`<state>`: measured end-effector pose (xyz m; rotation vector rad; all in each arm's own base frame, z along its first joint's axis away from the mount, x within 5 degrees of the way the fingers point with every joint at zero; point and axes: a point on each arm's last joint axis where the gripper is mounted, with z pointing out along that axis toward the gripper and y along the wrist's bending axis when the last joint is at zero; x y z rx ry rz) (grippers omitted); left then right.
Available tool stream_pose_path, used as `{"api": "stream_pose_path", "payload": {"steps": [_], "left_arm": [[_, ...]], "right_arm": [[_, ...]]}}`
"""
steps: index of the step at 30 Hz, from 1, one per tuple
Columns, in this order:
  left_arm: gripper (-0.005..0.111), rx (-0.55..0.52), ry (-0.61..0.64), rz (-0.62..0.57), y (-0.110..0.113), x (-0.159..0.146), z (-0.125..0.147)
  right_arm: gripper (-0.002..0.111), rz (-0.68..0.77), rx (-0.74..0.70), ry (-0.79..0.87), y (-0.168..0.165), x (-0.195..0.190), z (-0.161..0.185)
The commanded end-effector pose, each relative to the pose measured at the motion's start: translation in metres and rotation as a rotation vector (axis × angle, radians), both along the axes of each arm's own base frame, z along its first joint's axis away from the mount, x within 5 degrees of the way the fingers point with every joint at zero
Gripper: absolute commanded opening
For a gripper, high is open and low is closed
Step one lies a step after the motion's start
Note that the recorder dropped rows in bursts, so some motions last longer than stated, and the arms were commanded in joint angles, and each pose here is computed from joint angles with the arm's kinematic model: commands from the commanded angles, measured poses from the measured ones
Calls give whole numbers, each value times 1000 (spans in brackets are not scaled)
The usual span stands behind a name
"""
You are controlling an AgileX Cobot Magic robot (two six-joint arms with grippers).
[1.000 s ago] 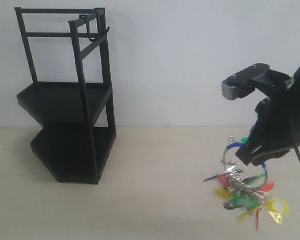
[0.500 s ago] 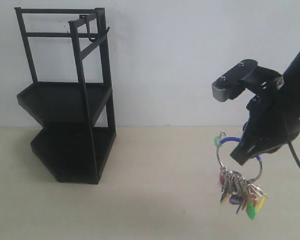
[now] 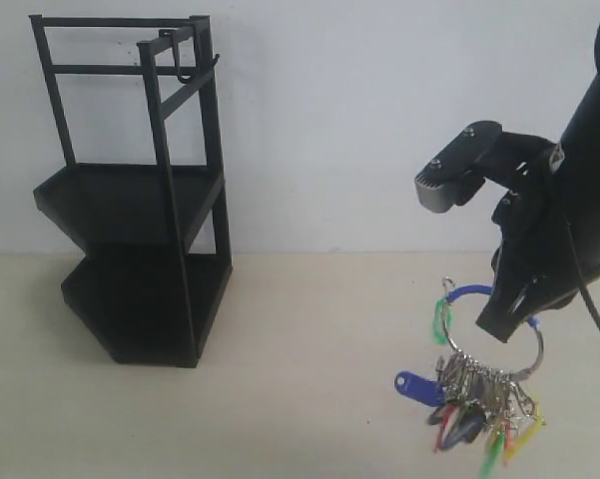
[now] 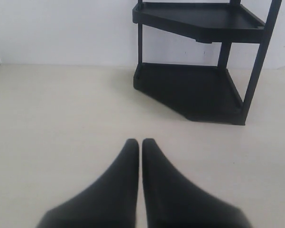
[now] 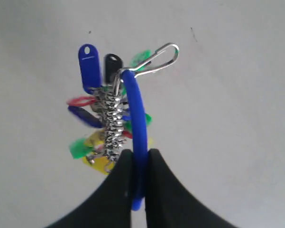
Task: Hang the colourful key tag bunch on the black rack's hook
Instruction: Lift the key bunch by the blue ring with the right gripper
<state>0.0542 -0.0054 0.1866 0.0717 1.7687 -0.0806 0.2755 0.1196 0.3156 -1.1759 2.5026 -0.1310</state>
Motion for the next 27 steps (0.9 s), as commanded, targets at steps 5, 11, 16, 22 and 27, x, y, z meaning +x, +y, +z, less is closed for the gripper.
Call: {"api": "stream_pose_path", "payload": {"steps": [5, 11, 16, 22, 27], "left_arm": [[4, -3, -1, 2, 0, 0, 1], [4, -3, -1, 2, 0, 0, 1], [4, -3, -1, 2, 0, 0, 1], [4, -3, -1, 2, 0, 0, 1], [4, -3, -1, 2, 0, 0, 1]], "right_arm": [[0, 82, -36, 59, -1, -9, 10], [0, 171, 26, 87, 7, -12, 9], [0, -134, 68, -144, -1, 9, 18], [0, 27, 88, -110, 7, 6, 17], [0, 199, 143, -48, 18, -2, 16]]}}
